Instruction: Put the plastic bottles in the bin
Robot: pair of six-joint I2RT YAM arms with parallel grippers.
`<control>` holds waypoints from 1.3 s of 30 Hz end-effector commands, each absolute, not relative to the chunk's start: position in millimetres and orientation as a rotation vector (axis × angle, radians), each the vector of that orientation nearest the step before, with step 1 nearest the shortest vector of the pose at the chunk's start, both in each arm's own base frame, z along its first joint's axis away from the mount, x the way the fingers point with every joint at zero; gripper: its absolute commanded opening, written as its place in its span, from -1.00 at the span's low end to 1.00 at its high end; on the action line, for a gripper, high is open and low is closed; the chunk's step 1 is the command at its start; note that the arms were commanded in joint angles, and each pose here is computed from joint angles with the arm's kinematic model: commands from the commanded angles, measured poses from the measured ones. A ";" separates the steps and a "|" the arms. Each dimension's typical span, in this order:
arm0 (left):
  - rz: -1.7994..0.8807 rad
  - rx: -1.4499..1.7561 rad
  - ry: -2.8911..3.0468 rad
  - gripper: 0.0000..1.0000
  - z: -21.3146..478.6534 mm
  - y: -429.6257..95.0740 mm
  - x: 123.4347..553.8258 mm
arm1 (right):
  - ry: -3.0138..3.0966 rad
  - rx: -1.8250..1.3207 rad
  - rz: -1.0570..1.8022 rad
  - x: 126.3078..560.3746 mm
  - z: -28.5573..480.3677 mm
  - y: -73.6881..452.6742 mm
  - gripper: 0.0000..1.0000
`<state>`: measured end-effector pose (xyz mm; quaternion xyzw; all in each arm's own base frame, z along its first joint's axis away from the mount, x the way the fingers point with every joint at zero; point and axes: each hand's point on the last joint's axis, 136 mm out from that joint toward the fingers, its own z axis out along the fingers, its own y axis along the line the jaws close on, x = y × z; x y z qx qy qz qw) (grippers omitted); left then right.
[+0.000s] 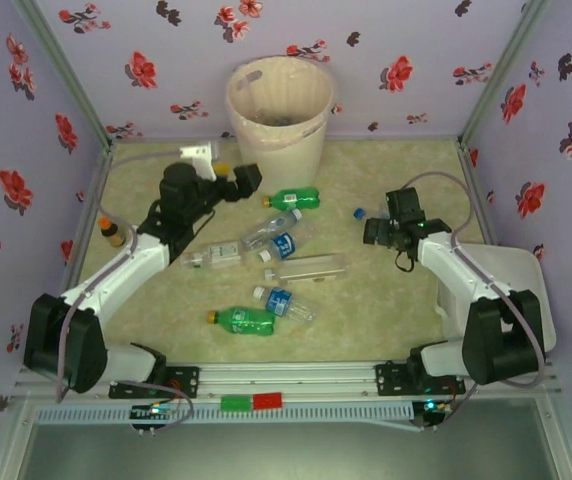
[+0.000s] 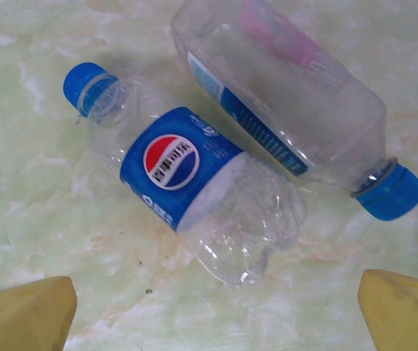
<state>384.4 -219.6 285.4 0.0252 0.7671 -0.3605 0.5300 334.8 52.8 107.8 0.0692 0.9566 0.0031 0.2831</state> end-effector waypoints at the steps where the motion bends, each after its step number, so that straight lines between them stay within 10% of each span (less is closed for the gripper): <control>1: -0.889 -0.026 1.788 0.99 285.5 -202.1 365.9 | 2.571 0.129 0.021 347.7 111.5 57.3 0.99; 12: -0.865 -0.228 1.946 0.99 202.5 -178.3 345.1 | 2.655 0.047 0.029 382.4 84.3 70.7 0.90; 39: -0.880 -0.259 1.948 0.99 200.8 -179.0 348.0 | 2.831 0.128 0.182 383.1 19.8 95.2 0.58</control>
